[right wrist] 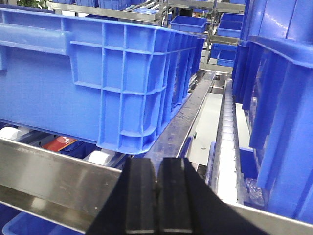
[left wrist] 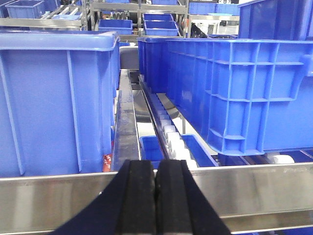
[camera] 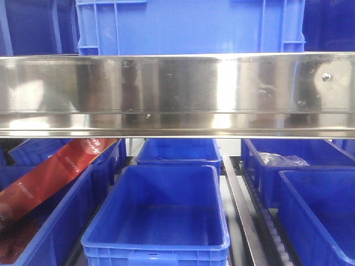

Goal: Place valve from conveyor to right shelf box

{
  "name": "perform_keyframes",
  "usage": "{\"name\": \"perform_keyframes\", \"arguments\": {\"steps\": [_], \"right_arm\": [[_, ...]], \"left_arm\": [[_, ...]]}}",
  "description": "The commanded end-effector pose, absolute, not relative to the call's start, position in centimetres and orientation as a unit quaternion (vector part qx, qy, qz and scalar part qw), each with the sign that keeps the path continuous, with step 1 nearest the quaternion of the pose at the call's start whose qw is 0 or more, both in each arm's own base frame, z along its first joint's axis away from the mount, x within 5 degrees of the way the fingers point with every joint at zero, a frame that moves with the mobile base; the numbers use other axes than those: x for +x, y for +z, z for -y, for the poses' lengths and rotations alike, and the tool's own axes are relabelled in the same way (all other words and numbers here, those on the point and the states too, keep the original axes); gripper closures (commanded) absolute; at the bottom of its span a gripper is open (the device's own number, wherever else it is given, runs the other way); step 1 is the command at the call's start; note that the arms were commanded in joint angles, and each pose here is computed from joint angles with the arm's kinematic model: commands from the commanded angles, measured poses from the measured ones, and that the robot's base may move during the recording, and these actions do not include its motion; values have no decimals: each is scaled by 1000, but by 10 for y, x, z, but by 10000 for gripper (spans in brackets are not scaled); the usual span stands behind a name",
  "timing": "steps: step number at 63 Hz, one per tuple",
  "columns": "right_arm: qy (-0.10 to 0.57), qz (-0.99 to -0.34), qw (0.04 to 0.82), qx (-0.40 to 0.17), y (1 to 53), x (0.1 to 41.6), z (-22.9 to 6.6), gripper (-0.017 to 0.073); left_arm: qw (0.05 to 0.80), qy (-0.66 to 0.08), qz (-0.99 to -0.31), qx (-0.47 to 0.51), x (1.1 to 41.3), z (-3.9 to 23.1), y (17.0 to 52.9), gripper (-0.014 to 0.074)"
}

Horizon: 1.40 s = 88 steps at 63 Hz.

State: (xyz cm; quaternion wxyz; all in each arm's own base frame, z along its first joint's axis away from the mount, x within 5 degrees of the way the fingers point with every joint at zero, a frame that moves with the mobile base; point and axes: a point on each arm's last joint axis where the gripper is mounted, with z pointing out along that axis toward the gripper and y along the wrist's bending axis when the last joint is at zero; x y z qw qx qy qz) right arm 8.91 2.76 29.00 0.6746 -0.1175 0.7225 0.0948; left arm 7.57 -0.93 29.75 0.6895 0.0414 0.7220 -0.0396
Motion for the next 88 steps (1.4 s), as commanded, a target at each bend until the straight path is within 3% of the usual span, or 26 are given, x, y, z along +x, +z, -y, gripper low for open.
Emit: {"name": "perform_keyframes", "arguments": {"steps": [1,19,42,88], "right_arm": [[88,-714,684,-119,292,89,-27,722],[88,-714,684,-119,292,89,-27,722],[88,-714,684,-119,292,89,-27,722],[88,-712,686,-119,292,88,-27,722]], "left_arm": [[695,-22,-717,50,74,8,297,704],[709,16,-705,-7,62,-2,277,704],[710,28,-704,-18,56,-4,206,704],[713,21,-701,-18,56,-3,207,704]]}}
